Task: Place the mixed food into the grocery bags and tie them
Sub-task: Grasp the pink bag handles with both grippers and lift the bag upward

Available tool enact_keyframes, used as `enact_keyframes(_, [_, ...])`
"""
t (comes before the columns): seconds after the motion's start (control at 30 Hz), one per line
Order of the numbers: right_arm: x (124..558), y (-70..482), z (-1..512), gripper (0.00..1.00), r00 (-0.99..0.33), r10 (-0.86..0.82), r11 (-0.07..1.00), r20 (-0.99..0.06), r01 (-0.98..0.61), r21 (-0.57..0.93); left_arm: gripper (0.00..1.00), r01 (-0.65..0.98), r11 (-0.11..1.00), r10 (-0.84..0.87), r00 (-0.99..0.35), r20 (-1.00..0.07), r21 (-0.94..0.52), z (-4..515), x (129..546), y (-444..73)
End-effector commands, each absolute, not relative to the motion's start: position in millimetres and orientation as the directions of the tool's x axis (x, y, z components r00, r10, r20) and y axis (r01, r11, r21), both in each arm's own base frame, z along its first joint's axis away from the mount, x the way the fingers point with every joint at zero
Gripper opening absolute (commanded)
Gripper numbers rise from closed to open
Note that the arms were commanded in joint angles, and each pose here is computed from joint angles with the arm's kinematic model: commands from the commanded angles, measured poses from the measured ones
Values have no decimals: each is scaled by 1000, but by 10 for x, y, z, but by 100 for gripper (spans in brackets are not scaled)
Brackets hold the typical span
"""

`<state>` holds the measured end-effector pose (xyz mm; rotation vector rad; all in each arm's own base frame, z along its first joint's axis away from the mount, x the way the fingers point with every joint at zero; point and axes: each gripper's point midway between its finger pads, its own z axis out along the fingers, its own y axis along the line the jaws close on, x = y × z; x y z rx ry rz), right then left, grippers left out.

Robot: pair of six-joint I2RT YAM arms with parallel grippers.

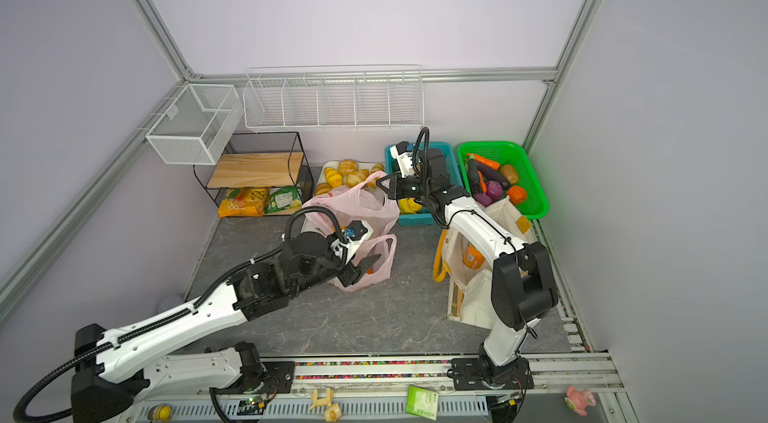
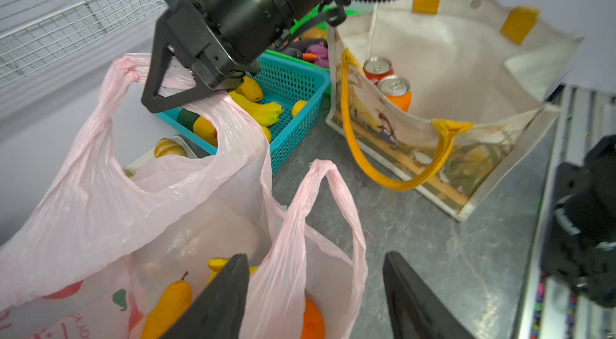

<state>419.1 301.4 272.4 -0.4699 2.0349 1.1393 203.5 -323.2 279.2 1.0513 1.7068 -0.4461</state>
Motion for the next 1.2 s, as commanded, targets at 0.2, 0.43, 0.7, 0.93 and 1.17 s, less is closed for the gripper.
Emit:
enact_keyframes(0.2, [4222, 2995, 2702, 7, -665, 48, 523, -745, -619, 586, 57, 737, 505, 602, 71, -795, 448, 2729, 2363, -3462])
enact_keyframes(0.43, [4219, 2951, 2761, 8, -664, 65, 528, -745, -611, 590, 15, 691, 576, 572, 40, -819, 436, 2672, 2541, -3587])
enact_keyframes(0.7, [4008, 2680, 3213, 10, -587, 210, 558, -782, -585, 589, 0, 589, 803, 144, -47, -988, 89, 3696, 2429, -2856])
enact_keyframes(0.93, [3405, 2170, 3951, 10, -331, 345, 656, -878, -584, 478, 0, 517, 812, -252, -110, -961, -272, 4224, 2597, -1810])
enact_keyframes(1.17, [2920, 2001, 4304, 11, -178, 326, 708, -928, -604, 365, 0, 529, 737, -379, -192, -905, -421, 4360, 2964, -1709])
